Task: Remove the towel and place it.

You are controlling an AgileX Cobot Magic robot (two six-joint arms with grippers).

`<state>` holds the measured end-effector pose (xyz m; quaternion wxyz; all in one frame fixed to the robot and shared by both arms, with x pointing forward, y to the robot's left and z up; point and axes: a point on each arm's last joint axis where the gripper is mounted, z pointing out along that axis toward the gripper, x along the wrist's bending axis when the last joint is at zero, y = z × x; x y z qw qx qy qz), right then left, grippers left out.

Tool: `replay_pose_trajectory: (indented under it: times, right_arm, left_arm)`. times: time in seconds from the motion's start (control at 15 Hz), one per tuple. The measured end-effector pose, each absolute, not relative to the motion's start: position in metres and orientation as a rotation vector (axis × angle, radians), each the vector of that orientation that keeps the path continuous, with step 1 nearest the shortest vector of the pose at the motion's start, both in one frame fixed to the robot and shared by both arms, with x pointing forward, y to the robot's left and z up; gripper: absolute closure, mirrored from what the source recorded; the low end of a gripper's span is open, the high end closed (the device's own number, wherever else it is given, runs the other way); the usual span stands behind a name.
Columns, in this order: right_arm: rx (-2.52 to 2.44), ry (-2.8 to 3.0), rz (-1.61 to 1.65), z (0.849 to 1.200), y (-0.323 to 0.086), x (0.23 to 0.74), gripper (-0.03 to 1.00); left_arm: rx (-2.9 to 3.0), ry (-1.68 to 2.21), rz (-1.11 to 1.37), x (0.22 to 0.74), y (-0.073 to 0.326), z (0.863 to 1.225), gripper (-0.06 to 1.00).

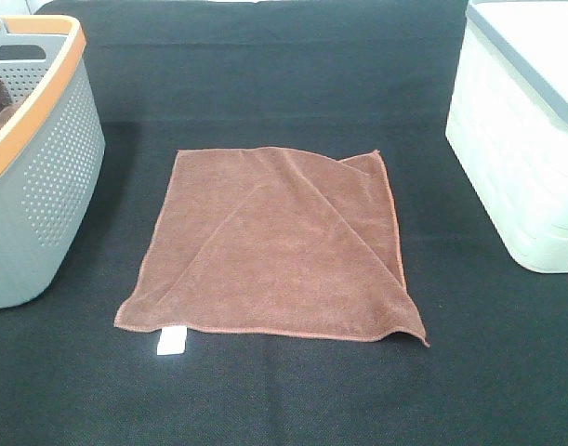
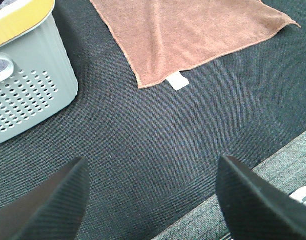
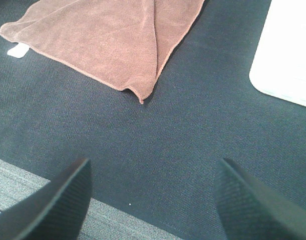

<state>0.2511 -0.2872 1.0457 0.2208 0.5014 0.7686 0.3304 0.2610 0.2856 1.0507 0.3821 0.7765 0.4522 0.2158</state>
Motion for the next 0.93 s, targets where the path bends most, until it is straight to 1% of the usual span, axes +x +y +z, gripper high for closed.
replay_pose_trajectory:
  times: [0.53,0.73,0.8,0.93]
  right_arm:
    - [1.386,2.125,0.913,1.0457,-0.2872,0.2511,0.31]
    - [1.471,2.039,0.88,1.0457,-0.2885,0.2518,0.31]
    - [1.471,2.039,0.88,1.0457,-0.2885,0.2518,0.31]
    - [1.53,1.928,0.868,1.0463,-0.2902,0.2483,0.31]
  left_arm:
    - [1.976,1.161,0.553,0.2611,0.2856,1.0508,0.26]
    - [1.882,1.343,0.644,0.263,0.2898,1.0508,0.26]
    - [1.882,1.343,0.644,0.263,0.2898,1.0508,0.26]
    - [1.754,1.476,0.755,0.2575,0.2947,1.0519,0.26]
